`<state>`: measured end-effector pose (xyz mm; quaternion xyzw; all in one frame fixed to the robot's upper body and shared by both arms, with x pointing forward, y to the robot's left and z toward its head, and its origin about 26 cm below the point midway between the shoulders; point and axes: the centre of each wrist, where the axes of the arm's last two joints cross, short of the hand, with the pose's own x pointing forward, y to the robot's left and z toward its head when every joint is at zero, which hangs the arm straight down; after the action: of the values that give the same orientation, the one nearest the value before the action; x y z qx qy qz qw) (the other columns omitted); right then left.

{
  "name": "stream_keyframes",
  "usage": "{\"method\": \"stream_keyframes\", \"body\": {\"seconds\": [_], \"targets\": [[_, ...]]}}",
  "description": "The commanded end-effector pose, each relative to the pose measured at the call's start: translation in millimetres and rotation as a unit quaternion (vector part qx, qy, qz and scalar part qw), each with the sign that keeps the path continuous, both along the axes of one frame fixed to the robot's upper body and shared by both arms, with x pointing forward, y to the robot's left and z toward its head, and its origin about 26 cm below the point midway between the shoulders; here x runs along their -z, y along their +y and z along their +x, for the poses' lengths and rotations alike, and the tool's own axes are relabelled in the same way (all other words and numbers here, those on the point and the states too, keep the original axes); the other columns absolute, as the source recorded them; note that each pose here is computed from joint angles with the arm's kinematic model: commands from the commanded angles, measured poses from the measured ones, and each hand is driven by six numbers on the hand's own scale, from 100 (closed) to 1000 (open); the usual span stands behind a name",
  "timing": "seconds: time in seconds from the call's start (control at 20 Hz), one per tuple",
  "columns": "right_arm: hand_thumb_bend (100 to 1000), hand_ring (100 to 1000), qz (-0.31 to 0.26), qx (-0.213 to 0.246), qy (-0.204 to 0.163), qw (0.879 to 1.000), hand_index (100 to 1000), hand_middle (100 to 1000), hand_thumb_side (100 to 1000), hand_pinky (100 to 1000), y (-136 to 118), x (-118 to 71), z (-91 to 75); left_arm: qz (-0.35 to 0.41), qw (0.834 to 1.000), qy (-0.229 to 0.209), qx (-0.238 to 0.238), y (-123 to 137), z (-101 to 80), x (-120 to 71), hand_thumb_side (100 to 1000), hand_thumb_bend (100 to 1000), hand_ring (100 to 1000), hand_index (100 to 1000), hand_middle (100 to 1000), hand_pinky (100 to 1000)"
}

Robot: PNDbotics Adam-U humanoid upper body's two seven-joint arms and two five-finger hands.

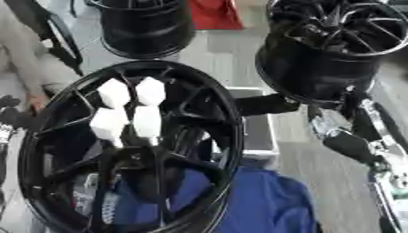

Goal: Pull the pin out of the wheel hub.

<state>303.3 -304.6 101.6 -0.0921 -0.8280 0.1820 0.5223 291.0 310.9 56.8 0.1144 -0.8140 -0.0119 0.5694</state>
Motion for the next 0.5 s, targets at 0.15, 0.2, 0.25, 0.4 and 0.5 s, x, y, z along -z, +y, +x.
{"method": "stream_keyframes", "body": {"seconds": [0.15,0.2,0.25,0.4,0.5], "targets": [[311,844,-0.029,-0.011,-0.023,0.999,851,772,212,791,-2.1,-10.8,-0.8,0.008,1.000,-0.017,0.006,0.5,1.9,-10.6,648,504,744,873,810,829],[314,843,-0.031,-0.011,-0.023,0.999,849,771,211,789,-2.5,-10.6,-0.9,0.008,1.000,-0.018,0.006,0.4,1.9,-10.7,649,503,747,873,811,830],[315,843,-0.033,-0.010,-0.023,0.999,849,771,211,789,-2.8,-10.6,-0.9,0.008,1.000,-0.018,0.007,0.4,1.9,-10.8,649,503,747,873,811,830],[310,841,-0.033,-0.006,-0.022,0.999,847,770,232,786,-3.4,-10.1,-1.0,0.010,1.000,-0.017,0.008,0.7,1.8,-10.8,649,499,753,873,811,831],[311,840,-0.033,-0.004,-0.022,0.999,846,769,233,785,-3.4,-10.1,-1.0,0.011,1.000,-0.017,0.009,0.9,1.8,-11.0,648,498,754,873,811,831]]}}
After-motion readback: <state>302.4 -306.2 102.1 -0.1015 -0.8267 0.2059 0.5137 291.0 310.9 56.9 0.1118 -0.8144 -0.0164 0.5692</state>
